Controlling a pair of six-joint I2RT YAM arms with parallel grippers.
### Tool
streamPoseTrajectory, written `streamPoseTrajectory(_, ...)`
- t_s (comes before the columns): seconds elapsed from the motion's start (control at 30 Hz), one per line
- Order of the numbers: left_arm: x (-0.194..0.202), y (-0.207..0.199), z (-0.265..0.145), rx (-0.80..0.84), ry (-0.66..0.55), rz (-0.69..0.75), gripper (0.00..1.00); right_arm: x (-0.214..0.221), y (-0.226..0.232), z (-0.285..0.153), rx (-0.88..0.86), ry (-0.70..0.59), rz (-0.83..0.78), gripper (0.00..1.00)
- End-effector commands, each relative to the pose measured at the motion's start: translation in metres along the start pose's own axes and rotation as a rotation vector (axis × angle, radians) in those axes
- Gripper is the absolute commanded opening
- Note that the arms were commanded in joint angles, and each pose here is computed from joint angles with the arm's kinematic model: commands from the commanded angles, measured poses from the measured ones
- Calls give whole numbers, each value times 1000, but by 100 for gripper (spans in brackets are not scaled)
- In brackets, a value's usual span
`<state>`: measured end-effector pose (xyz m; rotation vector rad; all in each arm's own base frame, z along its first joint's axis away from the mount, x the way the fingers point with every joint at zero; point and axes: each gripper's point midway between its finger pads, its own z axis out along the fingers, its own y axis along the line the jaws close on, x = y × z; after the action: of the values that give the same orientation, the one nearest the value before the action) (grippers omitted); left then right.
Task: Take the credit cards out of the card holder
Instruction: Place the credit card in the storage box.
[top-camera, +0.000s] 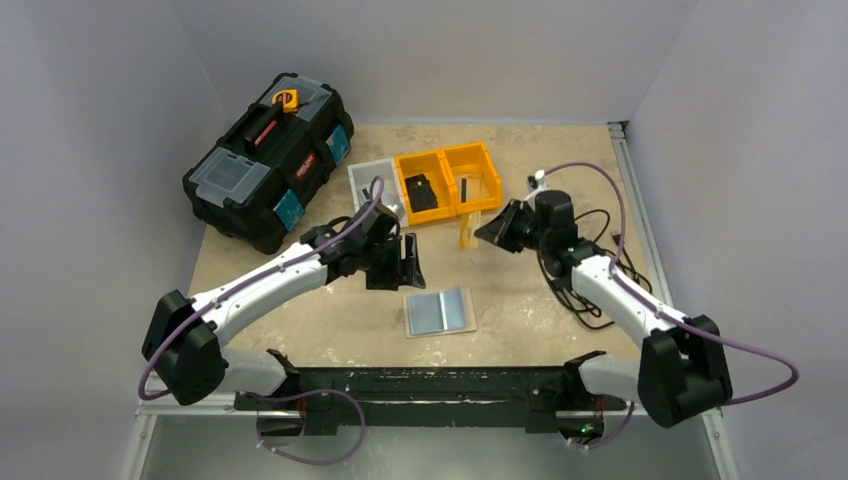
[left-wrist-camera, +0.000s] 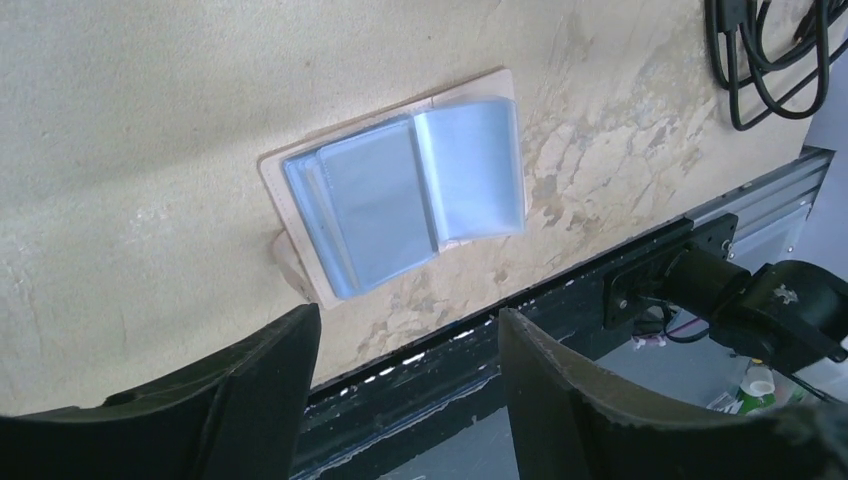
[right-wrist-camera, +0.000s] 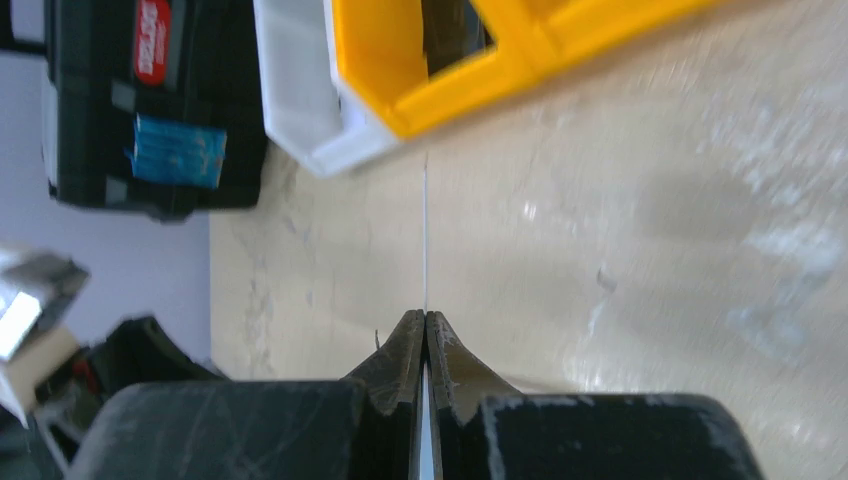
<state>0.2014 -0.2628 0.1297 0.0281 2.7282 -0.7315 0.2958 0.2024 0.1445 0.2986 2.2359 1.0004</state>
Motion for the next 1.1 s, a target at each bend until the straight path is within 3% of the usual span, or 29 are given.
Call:
streamPoseTrajectory(0.0, 2, 8, -18, -2, -33, 33, 67, -68, 8, 5, 7, -99, -66, 0)
streamPoseTrajectory(0.3, 8, 9, -43, 22, -61, 52, 70, -158, 5, 58, 51, -144, -76, 0)
streamPoseTrajectory(0.77, 14, 14, -57, 32, -89, 38, 70, -181, -39, 148, 143, -47, -39, 1)
streamPoseTrajectory(1.07, 20, 18, -49, 44, -86, 26, 70, -179, -46, 143, 202, -23, -60, 32)
